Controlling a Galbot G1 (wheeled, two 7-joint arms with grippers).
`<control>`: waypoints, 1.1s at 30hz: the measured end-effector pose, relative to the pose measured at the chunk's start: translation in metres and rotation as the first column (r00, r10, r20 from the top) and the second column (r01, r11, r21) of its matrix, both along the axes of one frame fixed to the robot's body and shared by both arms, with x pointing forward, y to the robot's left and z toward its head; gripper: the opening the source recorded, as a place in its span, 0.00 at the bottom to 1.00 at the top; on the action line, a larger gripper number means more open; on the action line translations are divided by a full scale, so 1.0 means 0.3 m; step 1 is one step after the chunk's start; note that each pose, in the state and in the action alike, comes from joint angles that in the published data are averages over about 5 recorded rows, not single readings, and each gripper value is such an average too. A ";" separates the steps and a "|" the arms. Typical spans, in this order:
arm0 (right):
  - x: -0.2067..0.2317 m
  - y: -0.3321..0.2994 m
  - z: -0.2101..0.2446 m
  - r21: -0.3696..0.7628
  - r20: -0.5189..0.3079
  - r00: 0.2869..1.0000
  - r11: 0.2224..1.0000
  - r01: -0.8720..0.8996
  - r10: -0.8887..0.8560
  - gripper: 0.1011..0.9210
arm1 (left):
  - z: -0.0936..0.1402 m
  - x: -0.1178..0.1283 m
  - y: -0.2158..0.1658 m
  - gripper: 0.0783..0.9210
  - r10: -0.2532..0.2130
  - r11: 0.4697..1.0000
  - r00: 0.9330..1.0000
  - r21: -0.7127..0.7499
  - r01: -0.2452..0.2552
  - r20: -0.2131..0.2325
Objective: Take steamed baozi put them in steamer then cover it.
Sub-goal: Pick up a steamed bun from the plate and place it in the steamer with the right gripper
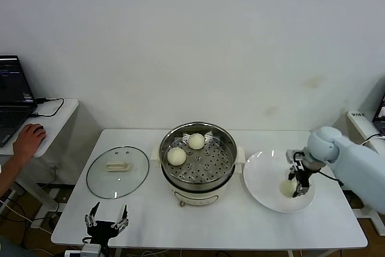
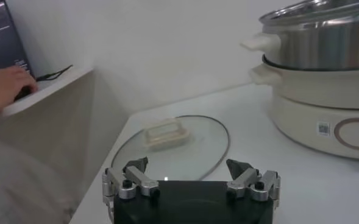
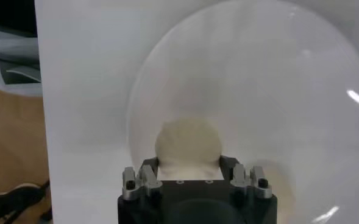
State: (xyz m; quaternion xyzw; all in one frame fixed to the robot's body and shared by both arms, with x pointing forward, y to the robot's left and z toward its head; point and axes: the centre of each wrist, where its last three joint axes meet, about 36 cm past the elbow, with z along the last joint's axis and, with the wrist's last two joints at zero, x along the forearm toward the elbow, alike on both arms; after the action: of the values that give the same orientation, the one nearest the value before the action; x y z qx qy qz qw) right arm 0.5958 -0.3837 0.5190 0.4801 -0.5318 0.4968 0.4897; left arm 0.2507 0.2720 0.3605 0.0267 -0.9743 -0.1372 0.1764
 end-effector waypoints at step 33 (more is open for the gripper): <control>0.283 0.715 0.624 0.199 0.214 0.595 0.562 -0.803 0.774 0.64 | 0.023 -0.015 0.015 0.88 0.064 0.998 0.997 0.015 -0.065 0.047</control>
State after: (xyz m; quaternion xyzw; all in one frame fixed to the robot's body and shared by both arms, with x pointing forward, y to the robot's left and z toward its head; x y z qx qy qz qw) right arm 0.6808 -0.1692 0.7062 0.7038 -0.3486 0.6080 0.1163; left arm 0.2463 0.2766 0.3674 0.0629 -0.9756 -0.1390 0.1577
